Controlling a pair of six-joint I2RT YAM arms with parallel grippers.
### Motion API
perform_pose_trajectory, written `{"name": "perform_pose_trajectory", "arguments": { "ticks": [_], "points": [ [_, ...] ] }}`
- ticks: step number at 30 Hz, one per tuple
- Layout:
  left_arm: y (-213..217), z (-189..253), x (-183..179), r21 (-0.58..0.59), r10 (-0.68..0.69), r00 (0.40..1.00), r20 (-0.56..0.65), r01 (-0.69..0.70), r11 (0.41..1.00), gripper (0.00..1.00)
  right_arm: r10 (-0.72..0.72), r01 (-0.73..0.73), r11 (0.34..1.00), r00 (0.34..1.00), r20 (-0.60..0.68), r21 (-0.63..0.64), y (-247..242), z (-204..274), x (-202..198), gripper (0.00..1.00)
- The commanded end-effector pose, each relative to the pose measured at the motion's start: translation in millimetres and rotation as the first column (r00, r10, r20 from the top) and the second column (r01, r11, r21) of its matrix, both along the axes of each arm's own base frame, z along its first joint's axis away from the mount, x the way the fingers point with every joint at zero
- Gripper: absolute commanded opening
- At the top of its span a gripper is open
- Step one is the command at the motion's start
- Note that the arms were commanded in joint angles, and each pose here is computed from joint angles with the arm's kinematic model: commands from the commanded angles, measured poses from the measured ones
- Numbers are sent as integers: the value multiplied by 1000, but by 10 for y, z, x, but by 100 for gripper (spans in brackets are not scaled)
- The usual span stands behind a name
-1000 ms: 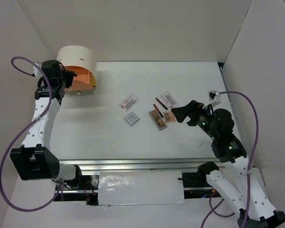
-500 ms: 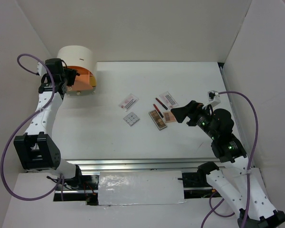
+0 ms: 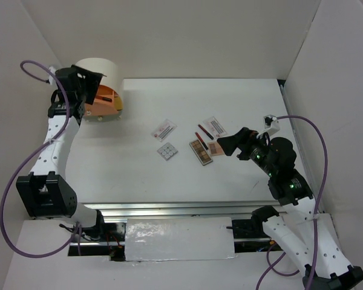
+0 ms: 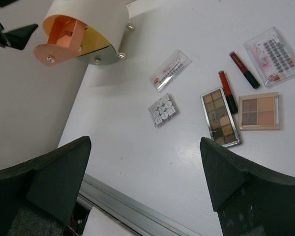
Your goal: Organize the makeup
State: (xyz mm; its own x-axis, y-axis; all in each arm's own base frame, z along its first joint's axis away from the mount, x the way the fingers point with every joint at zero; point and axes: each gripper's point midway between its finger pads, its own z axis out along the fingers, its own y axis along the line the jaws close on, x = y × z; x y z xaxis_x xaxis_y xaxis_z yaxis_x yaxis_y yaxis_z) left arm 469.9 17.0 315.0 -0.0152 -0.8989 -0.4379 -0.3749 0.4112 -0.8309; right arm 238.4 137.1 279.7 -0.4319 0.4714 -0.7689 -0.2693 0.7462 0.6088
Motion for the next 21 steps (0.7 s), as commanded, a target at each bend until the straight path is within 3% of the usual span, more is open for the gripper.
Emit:
{"name": "perform_pose_trajectory", "arguments": {
  "ticks": [1, 2, 3, 4, 5, 7, 9, 11, 14, 21],
  "points": [
    [-556, 939, 137, 259, -247, 950, 190, 195, 946, 82, -20, 20, 1000, 999, 44, 10, -13, 105, 74, 100],
    [-949, 713, 237, 290, -342, 933, 112, 299, 909, 84, -30, 29, 1000, 999, 42, 11, -26, 105, 85, 100],
    [-1151, 919, 264, 341, -398, 908, 128, 336, 878, 86, -41, 41, 999, 999, 35, 11, -42, 101, 87, 100],
    [-1359, 850, 288, 412, -456, 887, 78, 387, 825, 88, -78, 78, 997, 996, 30, 11, -98, 94, 112, 100],
    [-1552, 417, 369, 408, -481, 875, -64, 462, 787, 89, -105, 104, 994, 994, 22, 26, -131, 99, 117, 100],
    [-2171, 330, 292, 452, -565, 816, -124, 553, 700, 97, -166, 166, 985, 986, 15, 41, -235, 96, 105, 100],
    [-2652, -158, 249, 434, -592, 767, -246, 634, 641, 99, -299, 299, 952, 954, -18, 58, -456, 71, 108, 100],
    [-2872, -598, 249, 409, -576, 746, -335, 666, 624, 99, -402, 403, 913, 915, -30, 69, -644, 80, 102, 100],
    [-3277, -1035, 73, 384, -589, 699, -406, 715, 584, 99, -448, 448, 891, 894, -17, 75, -770, 128, 8, 100],
    [-3687, -1622, 31, 351, -581, 662, -474, 747, 565, 95, -330, 330, 942, 944, 1, 60, -582, 114, -69, 100]
  ]
}}
